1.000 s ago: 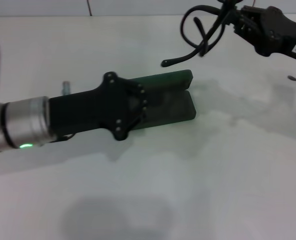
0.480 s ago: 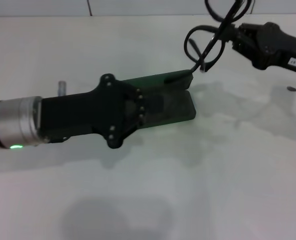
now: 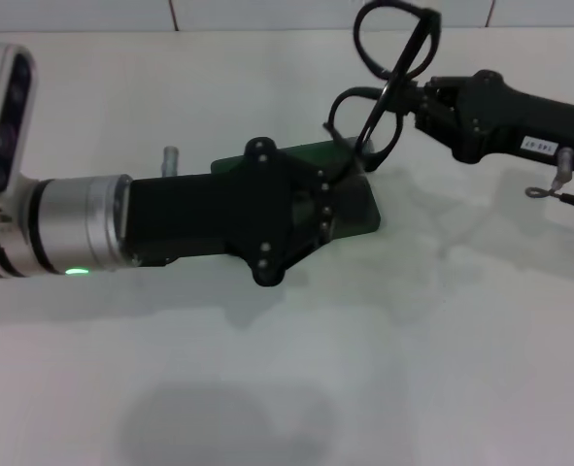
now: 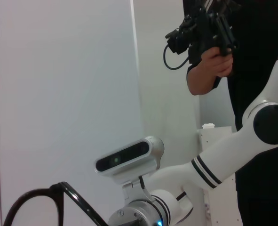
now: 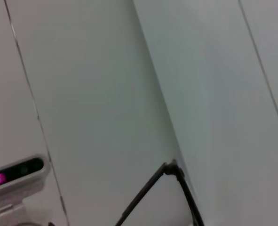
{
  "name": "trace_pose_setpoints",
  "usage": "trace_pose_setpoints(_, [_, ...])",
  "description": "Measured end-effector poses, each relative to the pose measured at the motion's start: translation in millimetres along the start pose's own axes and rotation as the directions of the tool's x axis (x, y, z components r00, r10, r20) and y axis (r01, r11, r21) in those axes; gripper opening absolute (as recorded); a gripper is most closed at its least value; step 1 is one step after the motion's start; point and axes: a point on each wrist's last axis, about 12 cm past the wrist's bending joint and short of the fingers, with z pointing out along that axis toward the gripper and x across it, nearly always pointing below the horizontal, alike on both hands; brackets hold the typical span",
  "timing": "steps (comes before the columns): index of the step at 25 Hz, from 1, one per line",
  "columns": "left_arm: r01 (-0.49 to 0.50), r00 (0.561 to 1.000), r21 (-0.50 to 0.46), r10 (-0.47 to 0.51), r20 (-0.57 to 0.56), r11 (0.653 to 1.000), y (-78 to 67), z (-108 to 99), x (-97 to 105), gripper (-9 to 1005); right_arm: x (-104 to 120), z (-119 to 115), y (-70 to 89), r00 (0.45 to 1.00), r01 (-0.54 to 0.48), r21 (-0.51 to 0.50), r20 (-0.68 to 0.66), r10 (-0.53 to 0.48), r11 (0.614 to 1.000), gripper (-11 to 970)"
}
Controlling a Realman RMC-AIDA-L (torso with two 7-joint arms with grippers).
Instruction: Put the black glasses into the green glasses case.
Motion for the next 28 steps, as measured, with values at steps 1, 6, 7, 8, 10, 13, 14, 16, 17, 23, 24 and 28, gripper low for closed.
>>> trace_pose_setpoints(1, [0.0,1.0,0.001,0.0,-0.003,1.0,0.9,1.3,0.1,16,0.6,1.1,0.6,1.0,-0.001,-0.005,-0.005,0.001,1.0,41])
trace_pose_setpoints(6, [-0.002,1.0,0.002,0.002,-0.015,1.0,3.7,5.0,0.6,16,2.3,4.5,2.7,1.0,-0.003,-0.02,-0.017,0.002,1.0,41])
trace_pose_setpoints(7, [-0.002,1.0,0.007,0.002,-0.016,1.0,4.0,6.2,0.5,16,2.4,5.7,3.1,1.0,-0.003,-0.025,-0.019,0.002,1.0,41])
trace_pose_setpoints(8, [-0.003,1.0,0.009,0.003,-0.015,1.0,4.2,7.0,0.4,16,2.6,7.0,3.7,1.0,-0.003,-0.031,-0.022,0.002,1.0,41])
trace_pose_setpoints(10, [-0.004,1.0,0.012,0.004,-0.014,1.0,4.8,8.2,0.0,16,2.8,9.1,4.8,1.0,-0.003,-0.042,-0.026,0.002,0.999,41])
trace_pose_setpoints(13, [-0.006,1.0,0.015,0.006,-0.014,1.0,5.8,9.6,-0.6,17,3.1,10.7,6.1,1.0,-0.004,-0.052,-0.028,0.003,0.999,41])
trace_pose_setpoints(14, [-0.007,1.0,0.014,0.007,-0.014,1.0,6.0,9.8,-0.7,17,3.1,10.7,6.1,1.0,-0.004,-0.052,-0.028,0.003,0.999,41])
trace_pose_setpoints(16, [-0.008,1.0,0.013,0.008,-0.013,1.0,6.4,10.0,-0.9,17,3.0,11.2,6.5,1.0,-0.004,-0.056,-0.028,0.003,0.998,42])
trace_pose_setpoints(17, [-0.007,1.0,0.012,0.007,-0.012,1.0,6.4,10.1,-0.9,17,3.3,11.5,6.9,1.0,-0.005,-0.059,-0.029,0.003,0.998,42])
trace_pose_setpoints(23, [-0.004,1.0,0.008,0.005,-0.012,1.0,6.4,11.2,0.0,17,4.0,13.6,8.8,0.999,-0.004,-0.073,-0.036,0.002,0.997,42])
trace_pose_setpoints(24, [-0.003,1.0,0.007,0.003,-0.011,1.0,6.5,11.5,0.2,17,3.6,13.7,8.8,0.999,-0.003,-0.074,-0.036,0.001,0.997,42])
trace_pose_setpoints(28, [0.003,1.0,0.011,-0.003,-0.006,1.0,6.7,14.3,0.9,18,2.4,14.2,8.7,0.999,0.0,-0.077,-0.033,-0.002,0.997,42])
